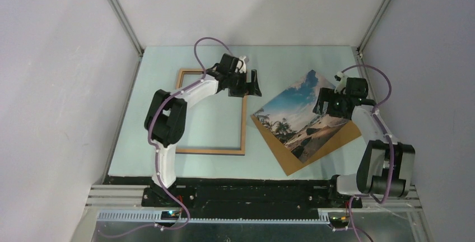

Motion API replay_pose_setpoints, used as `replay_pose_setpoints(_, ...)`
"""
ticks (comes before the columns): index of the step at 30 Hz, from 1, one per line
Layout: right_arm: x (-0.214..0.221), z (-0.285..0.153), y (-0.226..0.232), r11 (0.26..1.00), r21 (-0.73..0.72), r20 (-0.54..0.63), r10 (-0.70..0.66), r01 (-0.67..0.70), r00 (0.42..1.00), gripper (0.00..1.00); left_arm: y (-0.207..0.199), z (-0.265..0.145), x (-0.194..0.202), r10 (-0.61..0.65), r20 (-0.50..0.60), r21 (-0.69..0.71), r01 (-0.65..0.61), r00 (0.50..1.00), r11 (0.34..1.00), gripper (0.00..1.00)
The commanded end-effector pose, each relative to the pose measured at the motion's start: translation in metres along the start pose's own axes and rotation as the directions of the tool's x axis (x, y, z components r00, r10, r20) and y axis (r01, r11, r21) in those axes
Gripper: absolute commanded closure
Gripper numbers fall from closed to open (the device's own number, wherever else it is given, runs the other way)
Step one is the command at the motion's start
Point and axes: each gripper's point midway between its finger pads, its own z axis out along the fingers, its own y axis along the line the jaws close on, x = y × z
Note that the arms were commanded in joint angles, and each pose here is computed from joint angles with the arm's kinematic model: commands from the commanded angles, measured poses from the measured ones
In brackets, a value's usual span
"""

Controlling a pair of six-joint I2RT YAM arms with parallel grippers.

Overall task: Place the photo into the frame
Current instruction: Pick up the photo frame item at the center of the board.

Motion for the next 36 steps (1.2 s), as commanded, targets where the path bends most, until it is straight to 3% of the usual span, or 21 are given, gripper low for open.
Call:
replay_pose_setpoints(1, -0.025, 0.006, -0.008, 0.997, 0.001, 0.031, 0.083, -0.083, 0.996, 0.06, -0.022, 0.016, -0.009, 0.067, -0.020, 0.085, -0.065, 0.998, 0.994, 0.00)
replay_pose_setpoints(9, -0.026, 0.025, -0.020, 0.974, -0.068, -0.018, 0.218, -0.218, 0.976, 0.08, -0.042, 0.048, -0.018, 0.060, -0.027, 0.120, -0.056, 0.998, 0.991, 0.00)
replay_pose_setpoints(17, -0.019, 0.041, -0.025, 0.957, -0.094, -0.064, 0.269, -0.274, 0.961, 0.10, -0.020, 0.067, -0.027, 0.002, 0.015, 0.003, -0.003, 1.000, 1.000, 0.00)
replay_pose_setpoints(36, -0.012, 0.068, -0.028, 0.912, -0.143, -0.155, 0.363, -0.385, 0.919, 0.13, -0.007, 0.088, -0.007, -0.059, -0.050, -0.016, 0.059, 0.997, 0.998, 0.01)
